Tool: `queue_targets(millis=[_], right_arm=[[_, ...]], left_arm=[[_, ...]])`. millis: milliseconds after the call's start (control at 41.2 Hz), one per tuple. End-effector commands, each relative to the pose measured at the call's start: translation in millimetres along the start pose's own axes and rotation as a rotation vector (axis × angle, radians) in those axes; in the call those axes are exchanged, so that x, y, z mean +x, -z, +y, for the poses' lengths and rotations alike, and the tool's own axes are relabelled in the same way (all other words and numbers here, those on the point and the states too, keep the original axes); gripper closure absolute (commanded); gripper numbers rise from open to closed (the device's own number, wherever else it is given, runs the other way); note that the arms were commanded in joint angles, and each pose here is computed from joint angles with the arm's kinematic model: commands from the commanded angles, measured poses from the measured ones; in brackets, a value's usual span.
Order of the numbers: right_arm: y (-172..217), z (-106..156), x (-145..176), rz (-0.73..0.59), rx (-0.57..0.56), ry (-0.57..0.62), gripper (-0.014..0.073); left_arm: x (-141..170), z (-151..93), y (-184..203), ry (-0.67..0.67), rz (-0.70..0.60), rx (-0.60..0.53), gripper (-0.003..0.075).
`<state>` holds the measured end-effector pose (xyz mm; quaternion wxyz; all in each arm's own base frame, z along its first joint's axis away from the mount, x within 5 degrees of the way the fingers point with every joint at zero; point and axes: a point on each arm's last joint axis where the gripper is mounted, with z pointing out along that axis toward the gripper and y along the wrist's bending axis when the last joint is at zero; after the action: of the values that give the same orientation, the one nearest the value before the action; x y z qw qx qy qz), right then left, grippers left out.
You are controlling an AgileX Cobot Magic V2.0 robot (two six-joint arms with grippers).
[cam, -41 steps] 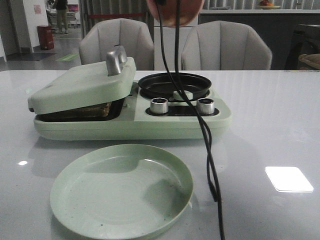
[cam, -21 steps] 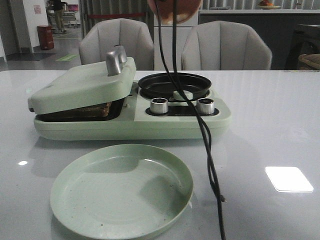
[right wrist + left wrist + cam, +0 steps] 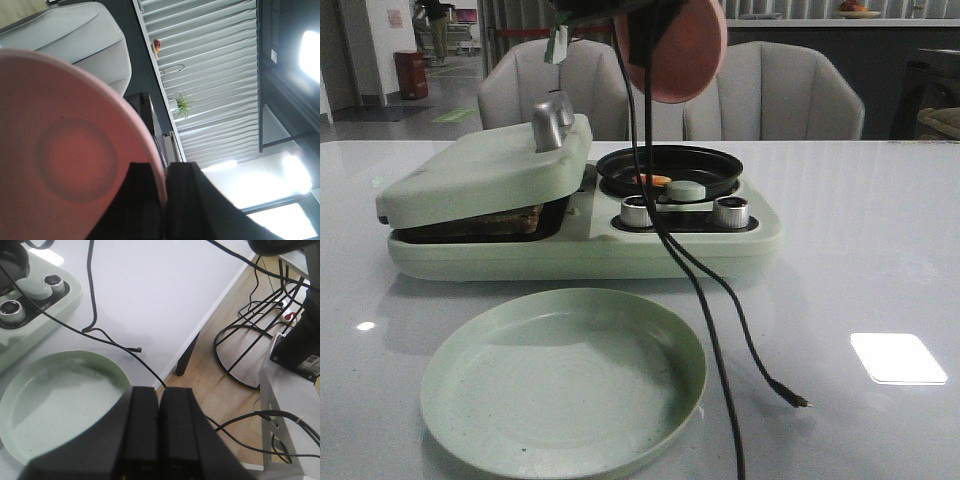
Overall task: Make breakfast with bread and shrimp
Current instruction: 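Tilt the pink bowl with the right gripper to pour shrimp into pan, then lower the pink bowl back onto the table and open the right gripper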
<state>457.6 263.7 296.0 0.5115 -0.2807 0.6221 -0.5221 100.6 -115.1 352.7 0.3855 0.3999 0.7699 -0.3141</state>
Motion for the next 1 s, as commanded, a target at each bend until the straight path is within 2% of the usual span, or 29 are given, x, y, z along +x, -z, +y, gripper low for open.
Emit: queue_targets(millis=[0, 146, 267, 389, 559, 753, 972], right_arm=[[4.5, -62.0, -2.5, 0.0, 0.154, -0.047, 0.0579], [6.5, -74.0, 1.8, 0.04, 0.137, -0.096, 0.0579], [9.9, -96.6, 9.6, 0.088, 0.01, -0.211, 0.0579], [17.4, -130.8, 24.3, 0.166, -0.118, -0.36, 0.0579], [24.8, -174.0, 61.4, 0.27, -0.311, -0.583, 0.0579], [31.3, -181.0, 119.6, 0.348, -0.45, -0.651, 0.0579], [38.9, -161.6, 207.8, 0.52, -0.565, -0.723, 0.0579]], left_arm=[[-13.0, -3.3, 6.0, 0.006, -0.088, -0.001, 0.0619], [-13.0, -3.3, 6.0, 0.006, -0.088, -0.001, 0.0619], [-13.0, -3.3, 6.0, 0.006, -0.088, -0.001, 0.0619], [-13.0, -3.3, 6.0, 0.006, -0.088, -0.001, 0.0619], [-13.0, -3.3, 6.0, 0.006, -0.088, -0.001, 0.0619], [-13.0, -3.3, 6.0, 0.006, -0.088, -0.001, 0.0619], [-13.0, -3.3, 6.0, 0.006, -0.088, -0.001, 0.0619]])
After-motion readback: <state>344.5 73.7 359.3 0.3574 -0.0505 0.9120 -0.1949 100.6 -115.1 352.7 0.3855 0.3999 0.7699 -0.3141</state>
